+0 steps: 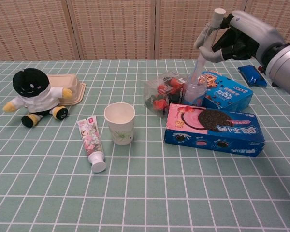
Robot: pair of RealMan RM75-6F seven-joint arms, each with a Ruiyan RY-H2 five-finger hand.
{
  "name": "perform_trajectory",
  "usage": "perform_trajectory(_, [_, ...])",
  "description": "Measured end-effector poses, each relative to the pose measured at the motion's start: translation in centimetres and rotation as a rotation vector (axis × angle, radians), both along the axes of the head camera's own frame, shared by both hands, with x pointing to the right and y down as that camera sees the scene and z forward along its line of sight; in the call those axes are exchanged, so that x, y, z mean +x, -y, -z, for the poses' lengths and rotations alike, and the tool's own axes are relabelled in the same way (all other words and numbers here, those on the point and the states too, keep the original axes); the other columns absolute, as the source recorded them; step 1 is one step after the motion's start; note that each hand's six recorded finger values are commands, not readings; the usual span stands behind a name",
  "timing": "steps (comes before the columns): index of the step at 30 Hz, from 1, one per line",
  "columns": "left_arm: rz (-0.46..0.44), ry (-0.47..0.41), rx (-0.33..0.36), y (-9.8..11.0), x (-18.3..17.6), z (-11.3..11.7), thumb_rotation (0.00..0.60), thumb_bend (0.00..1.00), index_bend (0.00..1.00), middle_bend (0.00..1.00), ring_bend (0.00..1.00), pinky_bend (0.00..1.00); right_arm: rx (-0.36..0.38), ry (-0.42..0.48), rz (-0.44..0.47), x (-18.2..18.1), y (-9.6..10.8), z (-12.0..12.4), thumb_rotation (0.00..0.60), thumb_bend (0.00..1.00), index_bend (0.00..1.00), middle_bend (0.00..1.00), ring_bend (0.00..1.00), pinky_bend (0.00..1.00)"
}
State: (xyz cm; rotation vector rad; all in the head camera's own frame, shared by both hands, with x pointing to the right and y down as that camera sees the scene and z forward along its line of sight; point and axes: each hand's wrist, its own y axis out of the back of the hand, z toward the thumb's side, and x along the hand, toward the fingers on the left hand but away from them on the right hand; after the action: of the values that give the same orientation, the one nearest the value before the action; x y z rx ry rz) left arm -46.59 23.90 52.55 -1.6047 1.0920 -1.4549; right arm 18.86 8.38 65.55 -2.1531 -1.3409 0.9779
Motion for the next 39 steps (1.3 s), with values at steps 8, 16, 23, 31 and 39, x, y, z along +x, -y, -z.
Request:
perform_trajectory(8, [0.002, -0.002, 0.000, 0.0, 0.0, 0.0, 0.600, 0.27, 0.36, 0.14, 0.08, 0.30, -0.026, -0.009, 0.004, 0.1, -0.3, -1.5, 0.600, 0.78, 0.74, 1.00, 1.00, 1.00])
perform_trajectory(16, [0.001, -0.001, -0.002, -0.1, 0.0, 0.1, 0.600, 0.27, 0.36, 0.14, 0.08, 0.30, -0.048, -0.021, 0.001, 0.4, -0.4, -2.8, 0.600, 0.76, 0.74, 1.00, 1.00, 1.00])
perform_trajectory(23, [0.002, 0.000, -0.005, -0.1, 0.0, 0.1, 0.600, 0.27, 0.36, 0.15, 0.08, 0.30, -0.054, -0.022, 0.001, 0.4, -0.4, -3.4, 0.600, 0.61, 0.61, 1.00, 1.00, 1.00])
perform_trajectory(31, [0.000, 0.002, -0.005, -0.1, 0.0, 0.1, 0.600, 0.27, 0.36, 0.14, 0.08, 0.30, -0.059, -0.025, 0.004, 0.6, -0.5, -3.4, 0.600, 0.38, 0.43, 1.00, 1.00, 1.00])
perform_trajectory(39, [-0.001, 0.004, -0.007, -0.1, 0.0, 0.0, 0.600, 0.27, 0.36, 0.14, 0.08, 0.30, -0.062, -0.031, 0.009, 1.0, -0.7, -3.3, 0.600, 0.27, 0.33, 1.00, 1.00, 1.00])
